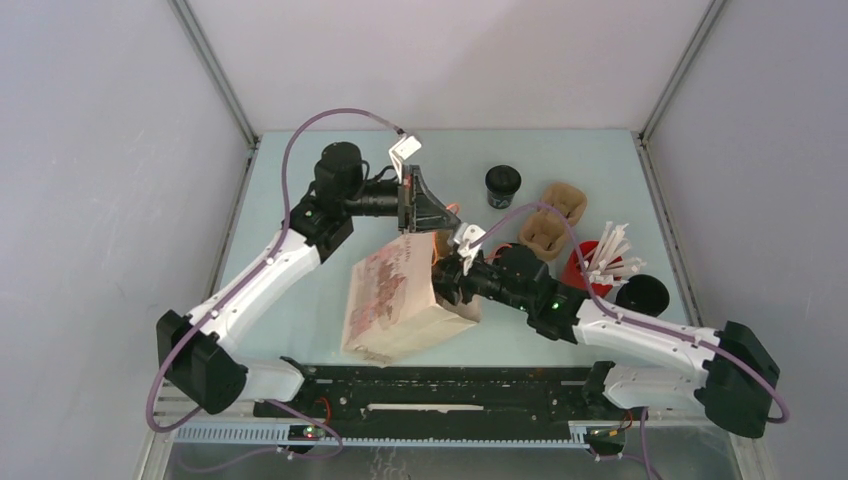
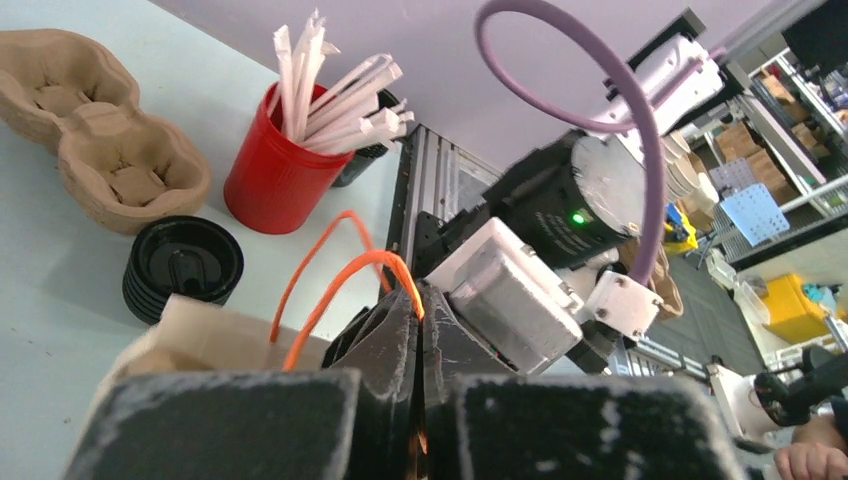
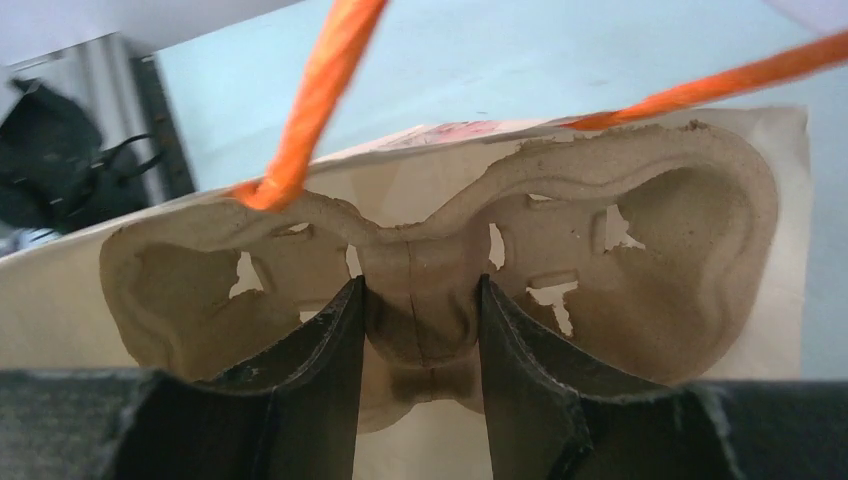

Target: Pack the takeout coffee

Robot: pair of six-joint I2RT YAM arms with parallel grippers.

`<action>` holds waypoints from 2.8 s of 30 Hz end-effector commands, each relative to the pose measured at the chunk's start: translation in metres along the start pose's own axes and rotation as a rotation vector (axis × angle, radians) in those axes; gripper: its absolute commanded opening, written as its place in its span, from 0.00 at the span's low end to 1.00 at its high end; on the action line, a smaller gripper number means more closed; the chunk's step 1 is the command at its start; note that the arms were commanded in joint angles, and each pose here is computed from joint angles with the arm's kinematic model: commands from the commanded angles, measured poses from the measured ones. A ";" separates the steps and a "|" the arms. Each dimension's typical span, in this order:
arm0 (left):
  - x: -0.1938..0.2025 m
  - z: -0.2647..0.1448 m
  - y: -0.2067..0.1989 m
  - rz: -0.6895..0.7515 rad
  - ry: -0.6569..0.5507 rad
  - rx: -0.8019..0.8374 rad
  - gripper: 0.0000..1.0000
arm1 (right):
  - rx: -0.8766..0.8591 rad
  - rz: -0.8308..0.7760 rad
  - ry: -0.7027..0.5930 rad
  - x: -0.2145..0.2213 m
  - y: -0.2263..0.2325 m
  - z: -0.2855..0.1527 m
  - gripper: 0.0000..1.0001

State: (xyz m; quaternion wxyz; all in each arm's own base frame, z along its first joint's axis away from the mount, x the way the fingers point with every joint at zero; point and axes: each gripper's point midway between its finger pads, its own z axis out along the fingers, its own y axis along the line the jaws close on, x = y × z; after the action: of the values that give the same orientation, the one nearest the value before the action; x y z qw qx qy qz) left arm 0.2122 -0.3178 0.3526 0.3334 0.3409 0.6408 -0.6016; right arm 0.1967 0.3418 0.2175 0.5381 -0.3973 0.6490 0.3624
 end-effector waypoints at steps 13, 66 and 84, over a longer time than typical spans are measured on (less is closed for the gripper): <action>-0.034 0.008 0.043 -0.129 -0.076 -0.206 0.11 | 0.396 0.022 0.008 -0.012 -0.049 -0.052 0.36; 0.165 -0.155 0.197 -0.770 -0.372 -0.864 0.92 | -0.050 0.120 0.225 -0.006 0.046 0.022 0.43; 0.156 -0.141 0.194 -0.774 -0.380 -0.766 0.91 | 0.103 0.205 0.372 0.020 0.027 0.023 0.46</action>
State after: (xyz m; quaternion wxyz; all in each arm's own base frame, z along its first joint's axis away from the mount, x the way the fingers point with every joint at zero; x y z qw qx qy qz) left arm 0.2975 -0.1498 0.1288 0.3241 -0.1872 0.8234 -0.4264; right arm 0.1885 0.3644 0.2013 0.4171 -0.3615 0.7818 0.2900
